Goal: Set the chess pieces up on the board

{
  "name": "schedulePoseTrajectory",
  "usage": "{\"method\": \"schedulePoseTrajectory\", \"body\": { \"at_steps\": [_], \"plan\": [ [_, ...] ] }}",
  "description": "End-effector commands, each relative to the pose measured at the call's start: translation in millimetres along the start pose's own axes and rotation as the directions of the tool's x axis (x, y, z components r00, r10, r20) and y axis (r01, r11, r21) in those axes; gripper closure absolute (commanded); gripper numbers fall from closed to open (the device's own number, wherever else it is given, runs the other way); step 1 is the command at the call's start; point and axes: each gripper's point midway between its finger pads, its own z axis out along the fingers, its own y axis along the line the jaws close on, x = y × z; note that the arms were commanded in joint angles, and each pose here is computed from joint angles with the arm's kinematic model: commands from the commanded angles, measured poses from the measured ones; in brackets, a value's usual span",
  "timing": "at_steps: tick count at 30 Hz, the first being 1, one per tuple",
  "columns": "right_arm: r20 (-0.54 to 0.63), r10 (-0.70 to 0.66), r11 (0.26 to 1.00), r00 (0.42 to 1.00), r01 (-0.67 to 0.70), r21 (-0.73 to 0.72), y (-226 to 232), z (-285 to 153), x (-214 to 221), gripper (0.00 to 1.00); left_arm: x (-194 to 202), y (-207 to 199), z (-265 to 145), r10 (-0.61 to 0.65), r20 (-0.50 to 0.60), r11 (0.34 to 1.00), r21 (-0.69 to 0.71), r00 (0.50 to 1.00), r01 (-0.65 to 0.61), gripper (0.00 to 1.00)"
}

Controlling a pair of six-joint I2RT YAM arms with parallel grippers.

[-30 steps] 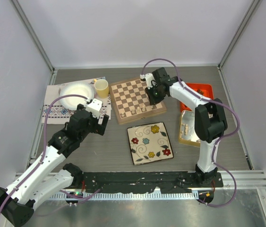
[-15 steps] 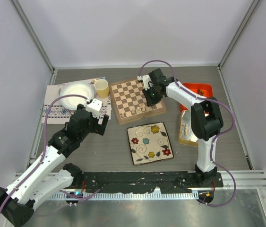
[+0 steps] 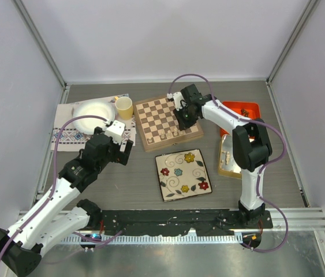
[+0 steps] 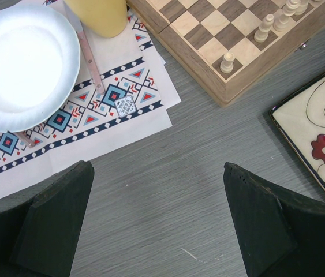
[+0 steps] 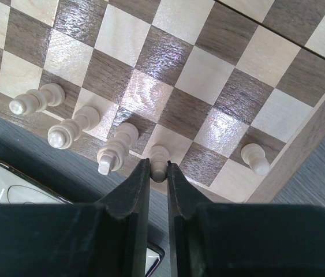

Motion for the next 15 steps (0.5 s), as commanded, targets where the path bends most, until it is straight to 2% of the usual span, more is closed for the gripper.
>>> {"method": "schedulePoseTrajectory", "body": {
  "at_steps": [1, 15],
  "plan": [
    [0.06, -0.014, 0.999, 0.998, 0.012, 0.029, -3.7, -7.0, -23.9, 0.89, -13.0, 3.5, -0.1, -0.002, 0.055, 1.0, -0.016, 0.998, 0.003, 0.0],
    [0.053, -0.024, 0.999, 0.998, 0.021, 0.049, -6.7, -2.7, -20.8, 0.89, -13.0, 3.3, -0.1, -0.002, 0.056, 1.0, -0.015, 0.998, 0.003, 0.0]
  ]
}}
